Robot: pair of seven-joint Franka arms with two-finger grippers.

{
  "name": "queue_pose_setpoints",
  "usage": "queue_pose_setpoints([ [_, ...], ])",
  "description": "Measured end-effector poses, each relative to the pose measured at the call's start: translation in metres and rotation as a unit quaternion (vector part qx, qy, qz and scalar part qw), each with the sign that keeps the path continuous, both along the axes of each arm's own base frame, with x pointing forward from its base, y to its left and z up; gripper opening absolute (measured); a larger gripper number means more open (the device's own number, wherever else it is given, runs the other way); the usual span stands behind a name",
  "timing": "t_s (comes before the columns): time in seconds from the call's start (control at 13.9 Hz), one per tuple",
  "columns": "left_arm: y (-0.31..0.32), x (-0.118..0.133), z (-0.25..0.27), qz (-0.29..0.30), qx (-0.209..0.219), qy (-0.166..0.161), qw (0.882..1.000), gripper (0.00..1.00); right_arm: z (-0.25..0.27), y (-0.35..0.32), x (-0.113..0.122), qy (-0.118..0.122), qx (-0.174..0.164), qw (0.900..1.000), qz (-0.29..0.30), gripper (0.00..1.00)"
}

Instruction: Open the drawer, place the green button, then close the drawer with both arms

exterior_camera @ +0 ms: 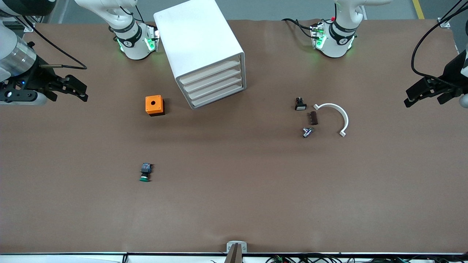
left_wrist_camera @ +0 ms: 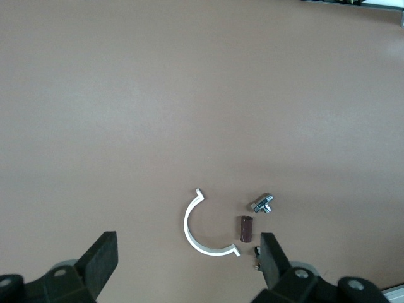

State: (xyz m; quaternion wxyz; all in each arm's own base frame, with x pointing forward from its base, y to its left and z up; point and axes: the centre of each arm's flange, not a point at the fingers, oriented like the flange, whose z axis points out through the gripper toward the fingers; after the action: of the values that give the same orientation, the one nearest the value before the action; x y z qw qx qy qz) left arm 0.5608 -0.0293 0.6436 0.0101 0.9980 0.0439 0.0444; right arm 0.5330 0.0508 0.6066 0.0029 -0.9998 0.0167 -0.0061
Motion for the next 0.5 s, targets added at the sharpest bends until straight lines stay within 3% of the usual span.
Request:
queue_pose_setpoints([
  [0.5, -0.0005, 0.0005, -0.0013, 0.000, 0.000, 0.001, 1.000, 1.00, 0.0000, 0.0000, 0.0000, 0.000, 0.000, 1.000, 0.000, 1.00],
])
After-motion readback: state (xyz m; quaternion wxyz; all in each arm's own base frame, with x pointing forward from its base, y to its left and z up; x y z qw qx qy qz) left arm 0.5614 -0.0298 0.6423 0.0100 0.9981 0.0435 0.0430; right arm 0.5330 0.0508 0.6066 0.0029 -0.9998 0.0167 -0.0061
